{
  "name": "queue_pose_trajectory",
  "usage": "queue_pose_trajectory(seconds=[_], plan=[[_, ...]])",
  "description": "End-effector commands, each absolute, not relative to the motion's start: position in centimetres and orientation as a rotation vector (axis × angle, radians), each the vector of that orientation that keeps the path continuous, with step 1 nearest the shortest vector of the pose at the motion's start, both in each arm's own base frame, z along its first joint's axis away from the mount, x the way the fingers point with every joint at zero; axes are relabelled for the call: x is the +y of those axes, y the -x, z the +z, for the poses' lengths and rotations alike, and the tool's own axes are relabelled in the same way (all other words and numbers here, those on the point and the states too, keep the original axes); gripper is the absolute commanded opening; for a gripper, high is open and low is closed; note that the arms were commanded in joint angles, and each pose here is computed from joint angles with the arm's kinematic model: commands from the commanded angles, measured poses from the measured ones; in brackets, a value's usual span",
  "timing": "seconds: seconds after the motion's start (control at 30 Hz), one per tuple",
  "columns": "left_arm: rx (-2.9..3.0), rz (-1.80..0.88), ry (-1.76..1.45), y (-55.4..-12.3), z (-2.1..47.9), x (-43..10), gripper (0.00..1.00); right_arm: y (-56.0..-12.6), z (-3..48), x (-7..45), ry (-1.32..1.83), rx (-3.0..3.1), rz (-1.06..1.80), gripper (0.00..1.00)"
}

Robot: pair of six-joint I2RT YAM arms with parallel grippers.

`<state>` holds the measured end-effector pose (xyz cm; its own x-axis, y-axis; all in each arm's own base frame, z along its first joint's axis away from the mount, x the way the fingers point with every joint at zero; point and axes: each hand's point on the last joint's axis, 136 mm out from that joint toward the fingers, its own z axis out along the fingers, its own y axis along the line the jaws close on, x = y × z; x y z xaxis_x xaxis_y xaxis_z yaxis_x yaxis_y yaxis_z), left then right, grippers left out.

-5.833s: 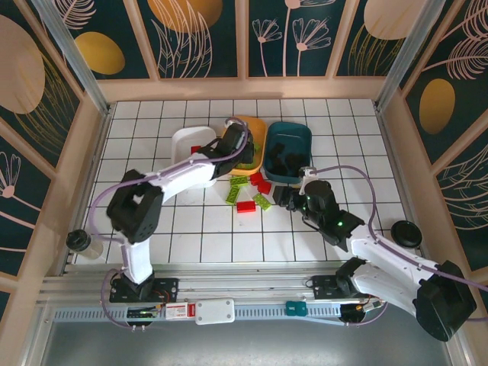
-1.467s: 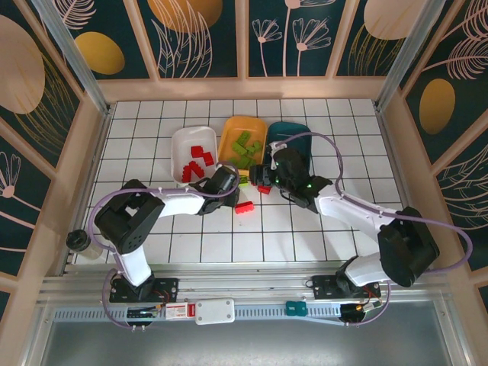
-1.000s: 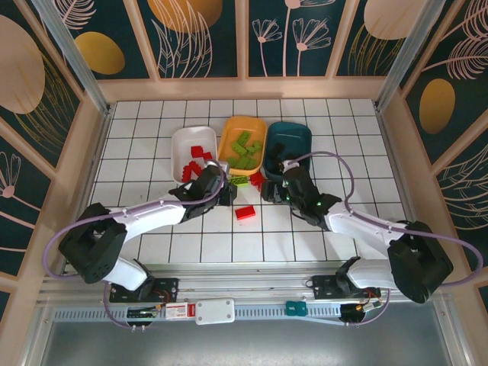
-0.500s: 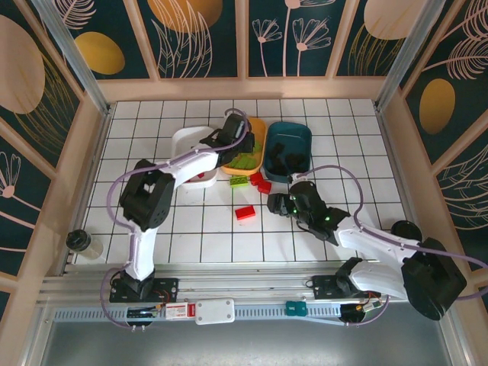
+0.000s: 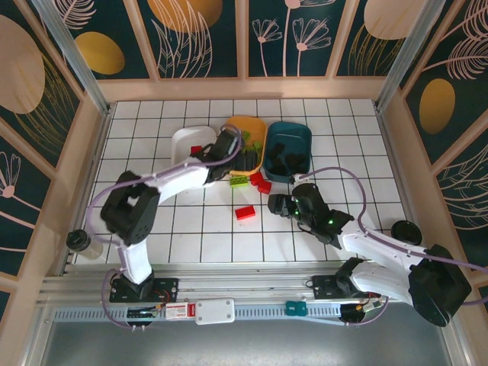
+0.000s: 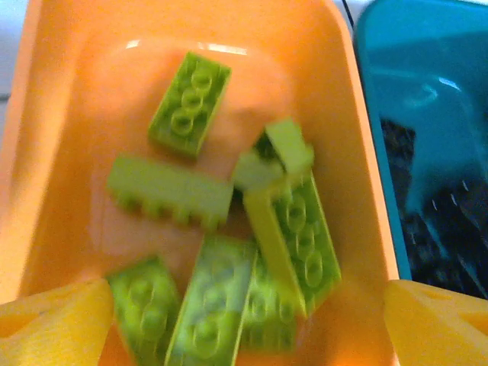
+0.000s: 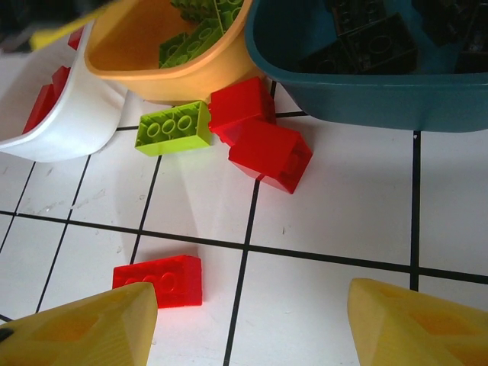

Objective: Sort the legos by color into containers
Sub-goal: Place the lego in the container, then pick up the lego from the middle-left of the table.

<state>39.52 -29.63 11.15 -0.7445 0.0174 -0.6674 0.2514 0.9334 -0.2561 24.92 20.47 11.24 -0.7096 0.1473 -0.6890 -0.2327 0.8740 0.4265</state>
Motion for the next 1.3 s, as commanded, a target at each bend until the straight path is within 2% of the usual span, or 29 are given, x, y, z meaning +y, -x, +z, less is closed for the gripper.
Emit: queue_pose_trajectory(seconds=[0.0, 0.1, 0.23, 0.43, 0.53, 0.8, 0.93, 1.0, 1.17, 1.27], plan=[[2.385, -0.499, -0.341, -33.4, 10.4, -31.1, 0.94, -24.8, 10.8, 19.7, 0.042, 2.271, 0.599, 0.68], [2.443, -0.520, -0.461, -28.6, 7.1, -31.2, 0.96, -25.0, 10.8, 19.5, 0.041, 2.269, 0.583, 0.68], [2.464, -0.518, -0.590, -25.6, 4.4, -31.7, 0.98, -25.3, 11.0, 19.3, 0.035, 2.264, 0.579, 0.68], [2.476, -0.422, -0.621, -25.6, 2.0, -31.6, 0.98, -25.3, 11.5, 18.9, 0.023, 2.257, 0.571, 0.68], [2.488, -0.400, -0.651, -25.7, 0.8, -31.9, 0.95, -25.2, 11.6, 18.6, 0.009, 2.252, 0.571, 0.68], [2.493, -0.427, -0.684, -24.9, 0.4, -32.6, 0.66, -25.2, 12.0, 18.2, -0.003, 2.242, 0.560, 0.69], [2.488, -0.454, -0.654, -24.6, 1.0, -32.3, 0.45, -25.3, 12.0, 18.3, 0.001, 2.238, 0.566, 0.69], [2.478, -0.462, -0.625, -24.6, 1.6, -32.1, 0.38, -25.3, 12.0, 18.4, 0.002, 2.240, 0.568, 0.69], [2.403, -0.458, -0.503, -25.8, 5.1, -31.1, 0.23, -25.4, 12.2, 18.4, 0.003, 2.233, 0.571, 0.69], [2.349, -0.413, -0.348, -28.2, 8.1, -28.9, 0.15, -25.4, 12.3, 18.6, 0.007, 2.230, 0.585, 0.69]])
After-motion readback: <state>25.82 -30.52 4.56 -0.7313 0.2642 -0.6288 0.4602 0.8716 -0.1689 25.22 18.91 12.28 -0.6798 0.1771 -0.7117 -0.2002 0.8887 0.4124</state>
